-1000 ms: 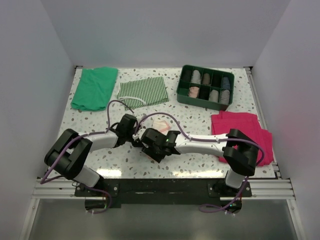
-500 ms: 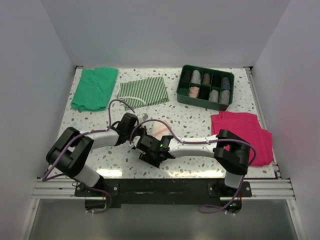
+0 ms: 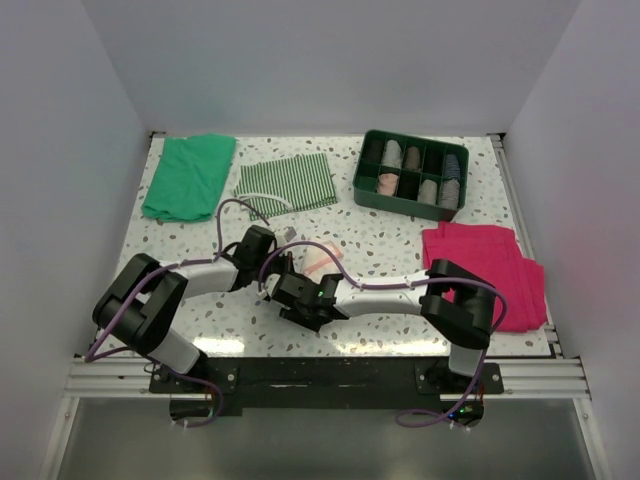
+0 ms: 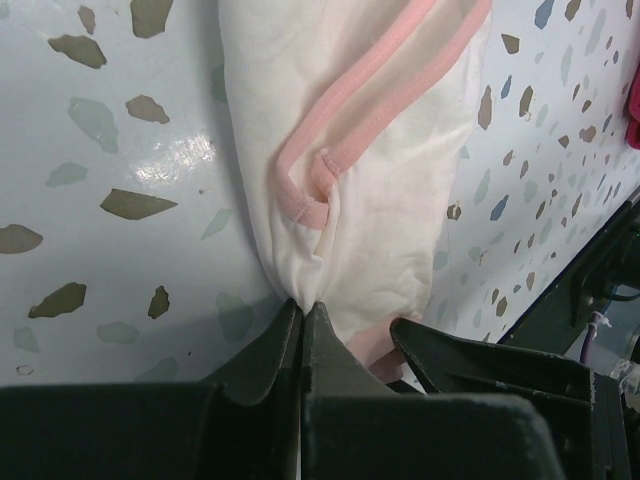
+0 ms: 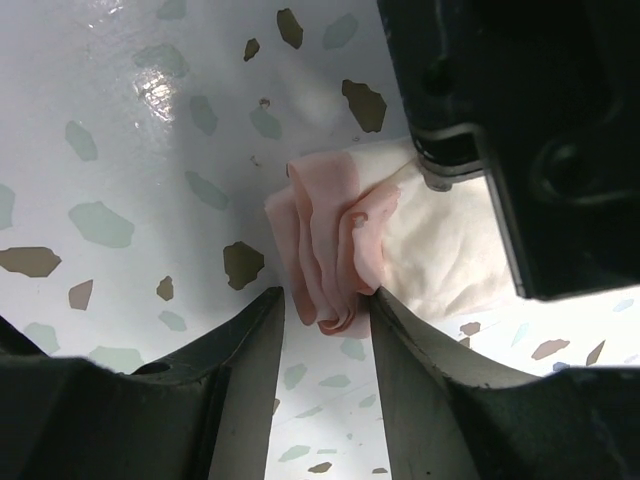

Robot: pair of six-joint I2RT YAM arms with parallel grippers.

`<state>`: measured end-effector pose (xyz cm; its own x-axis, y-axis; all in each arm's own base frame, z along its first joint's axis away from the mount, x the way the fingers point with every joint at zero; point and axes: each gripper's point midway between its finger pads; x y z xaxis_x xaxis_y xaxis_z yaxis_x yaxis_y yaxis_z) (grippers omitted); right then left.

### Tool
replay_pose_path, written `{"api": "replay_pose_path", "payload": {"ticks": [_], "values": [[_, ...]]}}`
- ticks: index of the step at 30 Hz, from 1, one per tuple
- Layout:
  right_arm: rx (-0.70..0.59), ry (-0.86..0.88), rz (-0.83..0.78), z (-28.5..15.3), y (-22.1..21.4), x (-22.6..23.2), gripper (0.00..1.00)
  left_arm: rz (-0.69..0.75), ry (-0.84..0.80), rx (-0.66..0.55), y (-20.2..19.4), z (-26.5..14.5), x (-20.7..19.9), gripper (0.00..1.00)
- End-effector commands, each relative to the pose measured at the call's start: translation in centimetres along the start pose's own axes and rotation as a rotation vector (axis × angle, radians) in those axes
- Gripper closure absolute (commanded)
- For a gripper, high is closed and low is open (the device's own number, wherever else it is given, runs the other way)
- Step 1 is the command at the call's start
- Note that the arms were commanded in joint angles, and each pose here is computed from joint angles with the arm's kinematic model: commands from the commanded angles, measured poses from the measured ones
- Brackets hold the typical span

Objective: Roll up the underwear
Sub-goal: Roll the underwear to the center of the board.

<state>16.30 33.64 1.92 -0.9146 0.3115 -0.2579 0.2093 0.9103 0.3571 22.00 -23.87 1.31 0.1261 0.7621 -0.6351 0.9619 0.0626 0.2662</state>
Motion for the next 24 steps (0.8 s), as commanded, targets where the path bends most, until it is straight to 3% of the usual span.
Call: {"api": "replay_pose_path", "payload": {"ticks": [1, 7, 16, 24], "values": [[0.044, -0.002, -0.028, 1.1, -1.8, 0.3, 0.58, -0.011, 0.168, 0.076, -2.4, 0.2, 4.4, 1.0], [0.079, -0.028, -0.027, 2.1, -2.9, 0.3, 0.66, -0.011, 0.169, 0.068, -2.1, 0.1, 4.4, 1.0], [0.073, -0.025, 0.005, 2.7, -2.7, 0.5, 0.88, -0.015, 0.176, 0.056, -1.8, -0.1, 4.5, 1.0], [-0.002, 0.051, 0.066, 1.8, -0.9, 1.8, 0.95, -0.019, 0.191, 0.002, -0.5, -1.0, 4.2, 1.0]]}}
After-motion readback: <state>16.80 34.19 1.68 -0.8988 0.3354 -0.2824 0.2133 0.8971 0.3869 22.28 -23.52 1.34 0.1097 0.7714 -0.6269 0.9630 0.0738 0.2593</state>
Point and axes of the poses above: each gripper's point midway between its finger pads, its own z axis out along the fingers, its own x axis along the line the jaws close on, y = z × x, and after that the axes turned 6 degrees about -z, right-handed
